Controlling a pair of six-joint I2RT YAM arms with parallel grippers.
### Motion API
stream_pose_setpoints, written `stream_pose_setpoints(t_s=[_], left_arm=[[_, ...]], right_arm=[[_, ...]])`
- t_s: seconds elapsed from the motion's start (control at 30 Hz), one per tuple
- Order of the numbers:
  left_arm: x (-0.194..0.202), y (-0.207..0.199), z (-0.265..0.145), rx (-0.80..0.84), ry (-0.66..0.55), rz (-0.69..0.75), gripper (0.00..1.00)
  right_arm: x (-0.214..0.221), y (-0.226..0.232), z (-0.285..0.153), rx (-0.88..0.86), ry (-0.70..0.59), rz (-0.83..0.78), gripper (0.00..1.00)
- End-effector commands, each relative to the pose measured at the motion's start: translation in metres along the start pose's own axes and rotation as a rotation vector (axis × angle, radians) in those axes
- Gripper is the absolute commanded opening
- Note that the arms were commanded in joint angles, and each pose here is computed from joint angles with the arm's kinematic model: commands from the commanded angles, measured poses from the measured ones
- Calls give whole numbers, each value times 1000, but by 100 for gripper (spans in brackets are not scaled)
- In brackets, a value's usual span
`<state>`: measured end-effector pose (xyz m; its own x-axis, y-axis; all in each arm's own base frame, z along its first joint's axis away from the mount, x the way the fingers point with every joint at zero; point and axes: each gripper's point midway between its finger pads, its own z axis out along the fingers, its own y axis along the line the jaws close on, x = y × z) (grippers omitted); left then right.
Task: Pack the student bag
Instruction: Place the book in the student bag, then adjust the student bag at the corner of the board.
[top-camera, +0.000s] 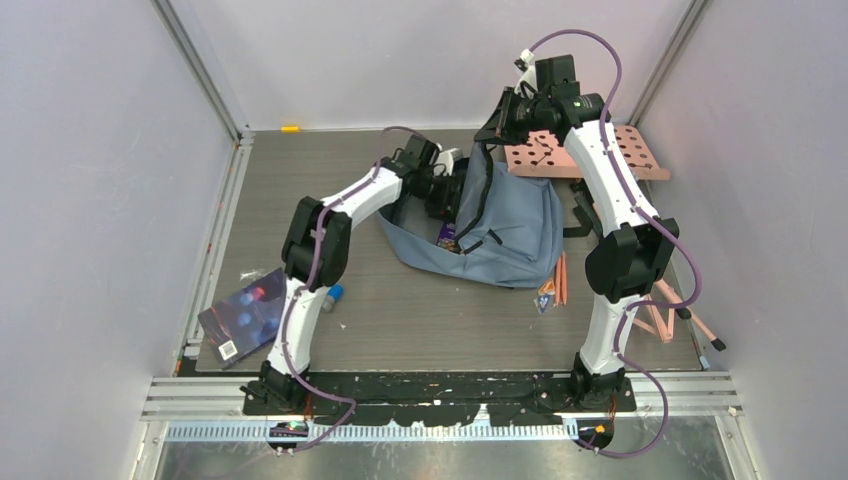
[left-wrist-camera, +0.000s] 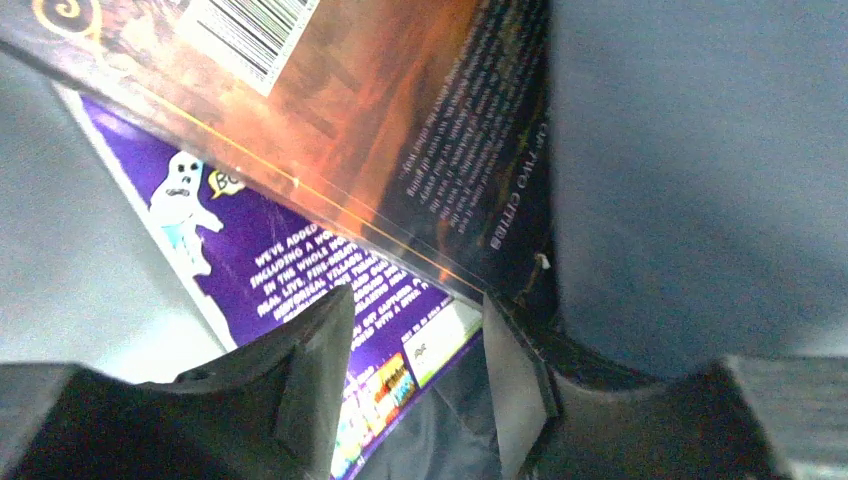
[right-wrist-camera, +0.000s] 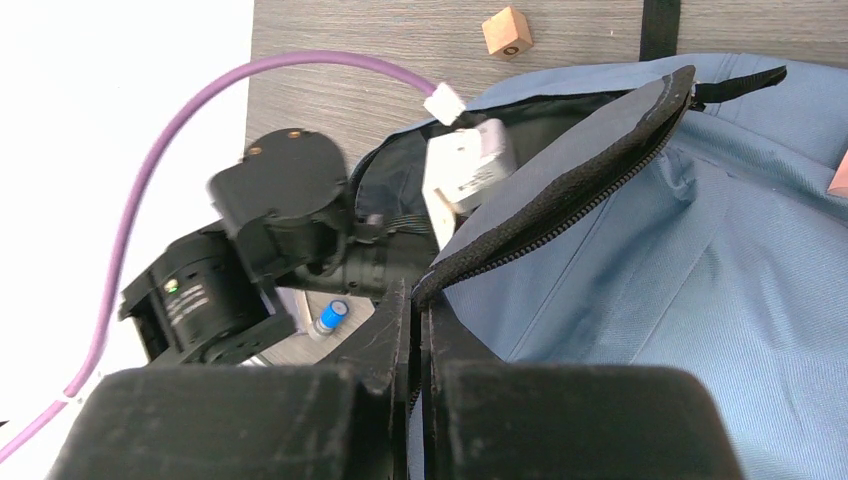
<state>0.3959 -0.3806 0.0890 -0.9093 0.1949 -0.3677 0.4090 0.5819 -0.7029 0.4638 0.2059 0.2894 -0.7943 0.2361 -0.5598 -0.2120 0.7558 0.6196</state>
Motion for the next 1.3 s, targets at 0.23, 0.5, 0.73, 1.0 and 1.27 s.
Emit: stream_pose_setpoints(t_s=[0.23, 0.5, 0.73, 1.0, 1.27], left_arm=[[-59, -36, -137, -143, -350, 172, 77], [-22, 42, -235, -516, -467, -11, 89], [34, 116, -304, -843, -547, -294, 99], [86, 142, -336, -922, -643, -535, 100], [185, 164, -380, -1065, -879, -1004, 100]], right_arm=[[-31, 31, -35, -54, -143, -88, 0], [-27, 22, -27, -42, -133, -96, 1], [-5, -39, -17, 184, -86, -32, 0], [44, -121, -28, 467, 2, -13, 21], [14, -122, -53, 559, -107, -92, 51]])
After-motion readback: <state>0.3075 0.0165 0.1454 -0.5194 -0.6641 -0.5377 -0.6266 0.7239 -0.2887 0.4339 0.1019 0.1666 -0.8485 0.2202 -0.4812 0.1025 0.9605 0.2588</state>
